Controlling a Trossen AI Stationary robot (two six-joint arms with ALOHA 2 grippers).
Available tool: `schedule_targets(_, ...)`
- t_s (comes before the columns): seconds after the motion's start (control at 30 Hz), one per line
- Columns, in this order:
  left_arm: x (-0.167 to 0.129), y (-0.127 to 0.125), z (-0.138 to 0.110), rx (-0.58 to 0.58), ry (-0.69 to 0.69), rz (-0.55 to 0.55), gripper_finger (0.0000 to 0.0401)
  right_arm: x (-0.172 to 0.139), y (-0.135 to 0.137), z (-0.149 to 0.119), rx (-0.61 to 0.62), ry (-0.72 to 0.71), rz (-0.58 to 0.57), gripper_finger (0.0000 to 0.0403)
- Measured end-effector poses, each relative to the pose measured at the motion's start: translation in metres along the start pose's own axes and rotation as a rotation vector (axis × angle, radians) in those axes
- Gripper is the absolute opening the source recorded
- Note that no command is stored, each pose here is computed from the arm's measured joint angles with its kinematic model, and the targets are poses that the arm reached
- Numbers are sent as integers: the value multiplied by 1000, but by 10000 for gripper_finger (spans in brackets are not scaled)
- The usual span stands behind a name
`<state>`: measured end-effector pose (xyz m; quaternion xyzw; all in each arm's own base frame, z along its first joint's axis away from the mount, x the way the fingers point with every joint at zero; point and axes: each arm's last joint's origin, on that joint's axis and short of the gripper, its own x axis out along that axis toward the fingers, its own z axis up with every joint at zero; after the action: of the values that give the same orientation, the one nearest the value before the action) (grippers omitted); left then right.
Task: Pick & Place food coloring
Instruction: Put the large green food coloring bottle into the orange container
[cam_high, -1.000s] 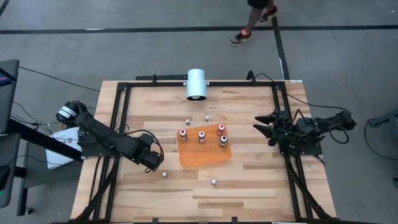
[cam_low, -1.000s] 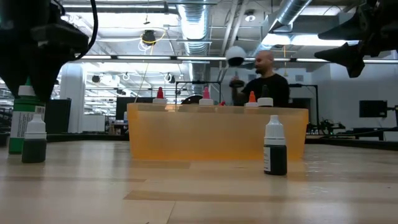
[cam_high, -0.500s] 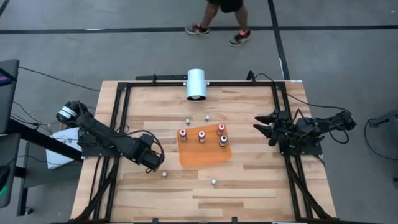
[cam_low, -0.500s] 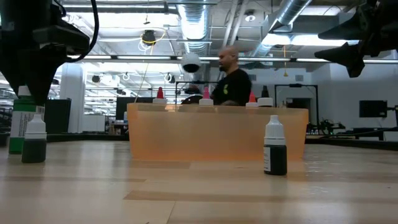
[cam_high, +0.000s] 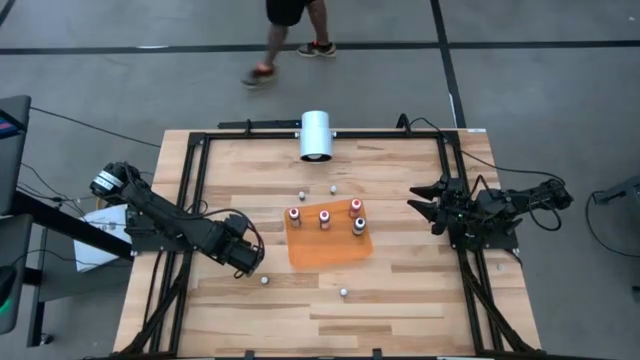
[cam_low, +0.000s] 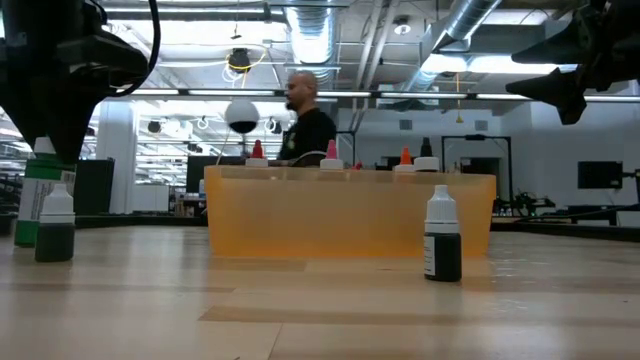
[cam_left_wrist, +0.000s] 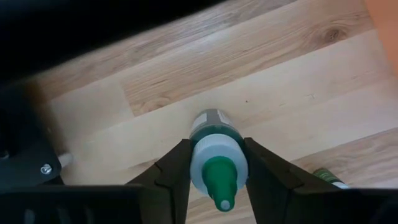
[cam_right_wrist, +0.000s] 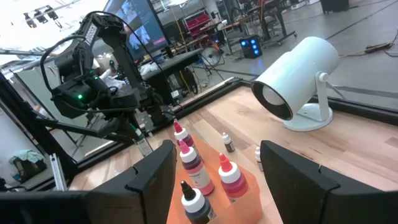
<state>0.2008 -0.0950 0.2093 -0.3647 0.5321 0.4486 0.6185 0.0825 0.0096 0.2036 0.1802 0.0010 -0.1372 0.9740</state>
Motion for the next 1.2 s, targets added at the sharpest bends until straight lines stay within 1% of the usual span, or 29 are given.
schedule_targets(0.17, -5, 1, 1, 5, 13, 32, 115, 0, 0, 0, 0, 0, 1, 221)
schedule_targets(0.3, -18, 3, 3, 7, 15, 34, 114, 0, 0, 0, 0, 0, 0, 221)
schedule_targets(0.6, -57, 1, 10, 6, -6, -49, 114, 0, 0, 0, -2, 3, -1, 221)
schedule_targets(0.77, -82, -8, 15, 30, -46, -165, 114, 0, -1, -2, -10, 15, -6, 221)
schedule_targets(0.97, -109, -23, 21, 71, -162, -360, 114, 0, -1, -2, -10, 14, -6, 221)
schedule_targets(1.1, -120, -37, 28, 91, -220, -505, 114, 0, -1, -2, -10, 14, -6, 221)
schedule_targets(1.2, -122, -49, 36, 118, -258, -588, 114, 0, -1, -1, -10, 14, -5, 221)
